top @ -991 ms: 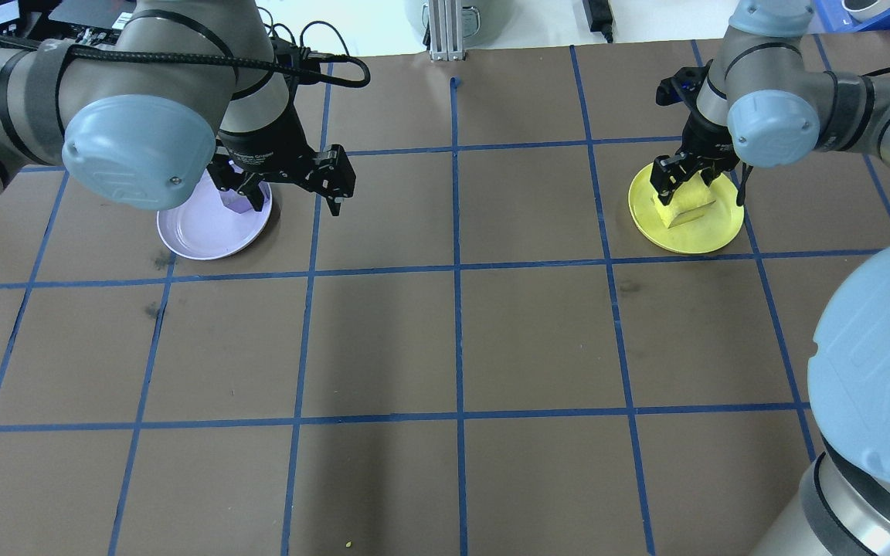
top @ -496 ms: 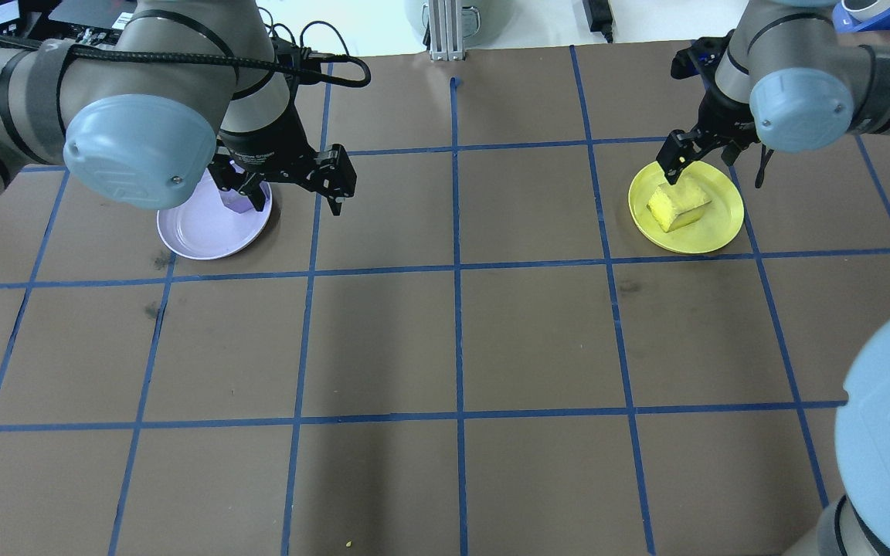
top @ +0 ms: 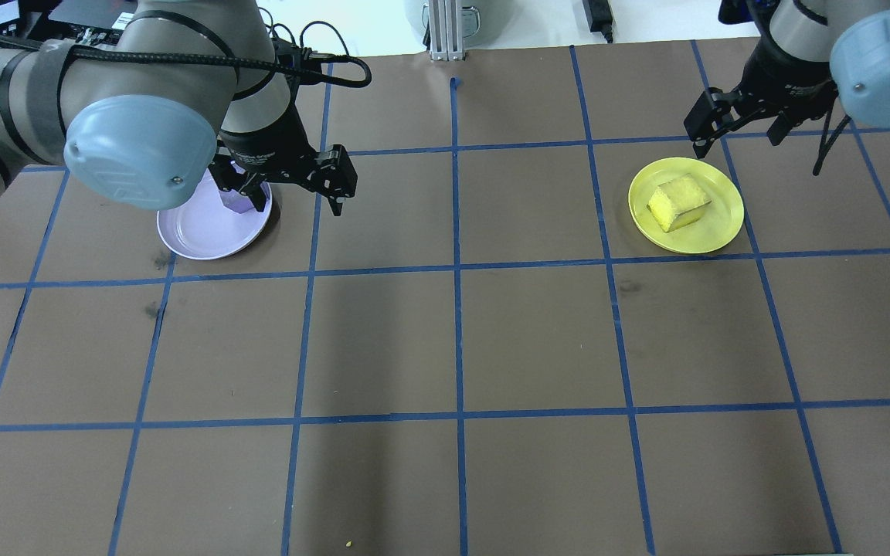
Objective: Sort blocks by color into plates
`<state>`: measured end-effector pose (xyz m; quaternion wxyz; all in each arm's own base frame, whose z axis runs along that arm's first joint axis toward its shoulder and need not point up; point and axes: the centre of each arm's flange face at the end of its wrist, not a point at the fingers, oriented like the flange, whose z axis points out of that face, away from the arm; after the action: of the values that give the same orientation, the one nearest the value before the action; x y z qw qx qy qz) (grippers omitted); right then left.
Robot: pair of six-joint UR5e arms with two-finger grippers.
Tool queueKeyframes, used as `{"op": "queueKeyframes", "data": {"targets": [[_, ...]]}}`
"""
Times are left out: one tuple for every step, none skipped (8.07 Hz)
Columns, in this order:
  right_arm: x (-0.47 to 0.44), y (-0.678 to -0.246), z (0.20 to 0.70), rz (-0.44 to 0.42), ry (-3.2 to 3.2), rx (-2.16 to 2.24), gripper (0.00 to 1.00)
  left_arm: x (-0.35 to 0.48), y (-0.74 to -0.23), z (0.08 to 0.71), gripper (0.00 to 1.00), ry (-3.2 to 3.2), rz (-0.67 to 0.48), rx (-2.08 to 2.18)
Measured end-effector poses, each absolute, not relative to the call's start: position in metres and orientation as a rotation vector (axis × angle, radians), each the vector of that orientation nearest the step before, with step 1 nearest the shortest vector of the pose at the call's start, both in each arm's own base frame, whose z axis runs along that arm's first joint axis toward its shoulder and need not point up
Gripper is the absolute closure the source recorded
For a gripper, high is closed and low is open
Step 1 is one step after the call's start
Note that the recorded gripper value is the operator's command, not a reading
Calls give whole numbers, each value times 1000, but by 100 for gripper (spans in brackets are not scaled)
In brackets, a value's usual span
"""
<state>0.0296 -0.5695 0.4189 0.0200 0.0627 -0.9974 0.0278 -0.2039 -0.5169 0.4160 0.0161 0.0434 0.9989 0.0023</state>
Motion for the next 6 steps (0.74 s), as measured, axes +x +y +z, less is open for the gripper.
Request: {"op": "queueKeyframes", "data": {"targets": [[36, -545, 449, 97, -3103, 55, 0, -204, -517, 417, 0, 3108, 3, 134], [46, -519, 476, 102, -3108, -81, 0, -204, -517, 417, 0, 3108, 4, 133], [60, -497, 496, 110, -3108, -173, 0, -204, -518, 416, 0, 3107, 8, 133], [73, -484, 508, 121, -3108, -202, 0, -204, -518, 416, 0, 3107, 7, 133], [81, -478, 512, 124, -3109, -199, 0, -203, -517, 417, 0, 3107, 3, 133], [85, -475, 513, 123, -3110, -191, 0, -203, -517, 416, 0, 3106, 6, 135]]}}
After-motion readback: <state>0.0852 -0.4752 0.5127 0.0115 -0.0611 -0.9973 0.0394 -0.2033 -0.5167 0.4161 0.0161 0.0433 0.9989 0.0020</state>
